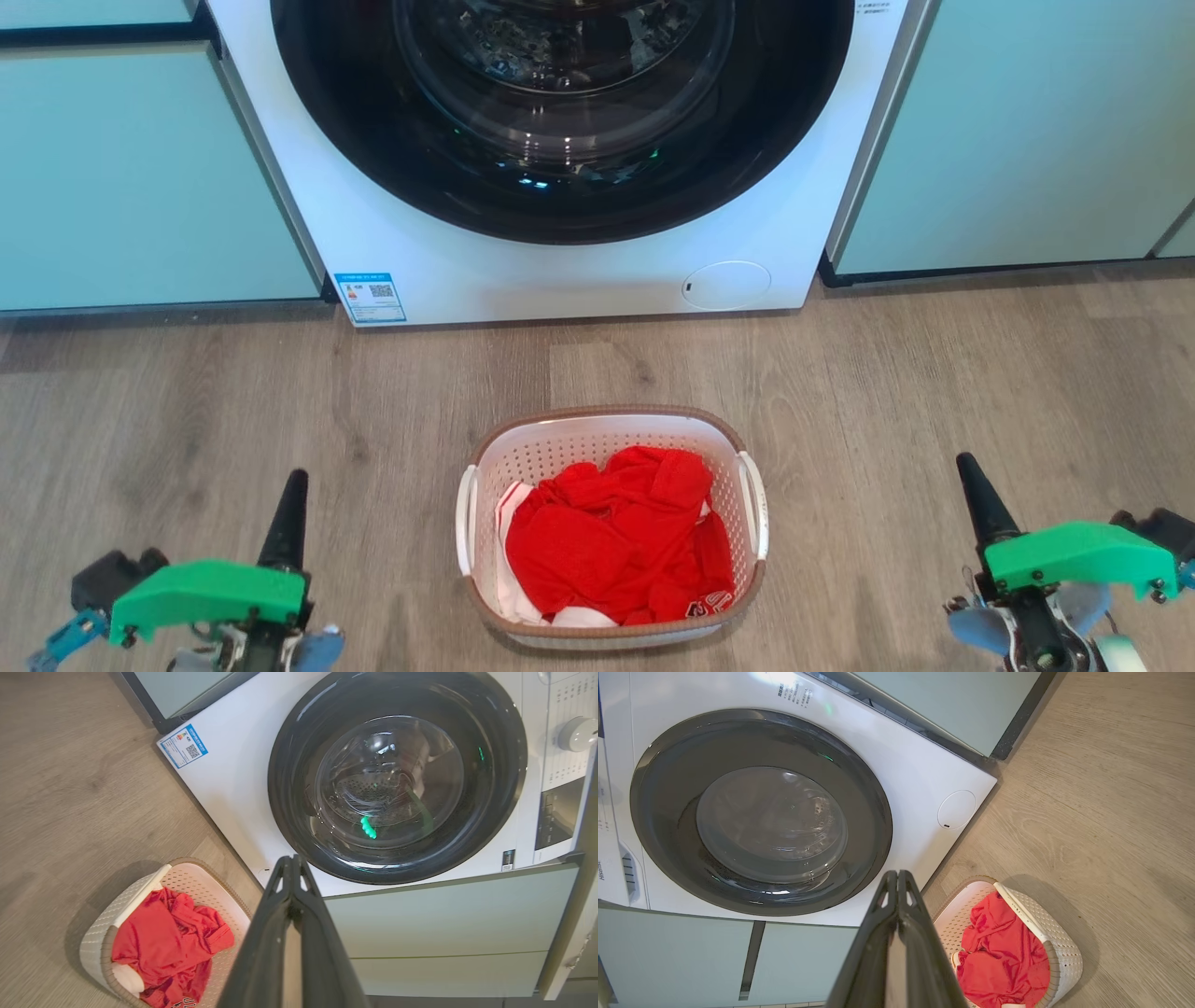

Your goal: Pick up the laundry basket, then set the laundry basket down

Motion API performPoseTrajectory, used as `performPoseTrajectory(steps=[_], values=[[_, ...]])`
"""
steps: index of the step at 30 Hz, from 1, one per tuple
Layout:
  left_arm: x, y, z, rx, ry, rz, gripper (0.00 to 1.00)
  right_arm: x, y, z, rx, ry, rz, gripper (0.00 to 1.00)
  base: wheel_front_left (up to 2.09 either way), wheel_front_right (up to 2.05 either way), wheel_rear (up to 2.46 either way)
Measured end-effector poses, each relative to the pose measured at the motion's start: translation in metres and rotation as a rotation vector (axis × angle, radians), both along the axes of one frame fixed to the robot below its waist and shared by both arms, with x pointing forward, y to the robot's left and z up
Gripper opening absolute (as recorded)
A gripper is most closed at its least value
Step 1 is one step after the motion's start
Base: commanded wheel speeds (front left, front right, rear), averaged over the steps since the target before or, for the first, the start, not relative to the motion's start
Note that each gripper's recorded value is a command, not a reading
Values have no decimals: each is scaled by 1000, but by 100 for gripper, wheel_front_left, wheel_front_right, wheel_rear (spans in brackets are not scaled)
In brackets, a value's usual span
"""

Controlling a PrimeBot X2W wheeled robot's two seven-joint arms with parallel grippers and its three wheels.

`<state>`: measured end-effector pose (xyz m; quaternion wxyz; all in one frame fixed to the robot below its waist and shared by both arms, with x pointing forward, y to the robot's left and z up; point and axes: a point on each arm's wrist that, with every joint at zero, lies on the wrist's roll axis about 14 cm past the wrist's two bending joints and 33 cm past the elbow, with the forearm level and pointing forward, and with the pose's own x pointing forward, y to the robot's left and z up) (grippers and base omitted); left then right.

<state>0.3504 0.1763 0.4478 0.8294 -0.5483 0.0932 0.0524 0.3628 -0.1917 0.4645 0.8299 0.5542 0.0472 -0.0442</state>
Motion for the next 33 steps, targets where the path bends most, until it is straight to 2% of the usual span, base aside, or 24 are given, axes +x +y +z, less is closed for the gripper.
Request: performPoseTrajectory(steps=[33], values=[[17, 11, 20, -356, -78, 54, 0, 6, -11, 7, 356, -29, -48, 0, 0, 0, 0]])
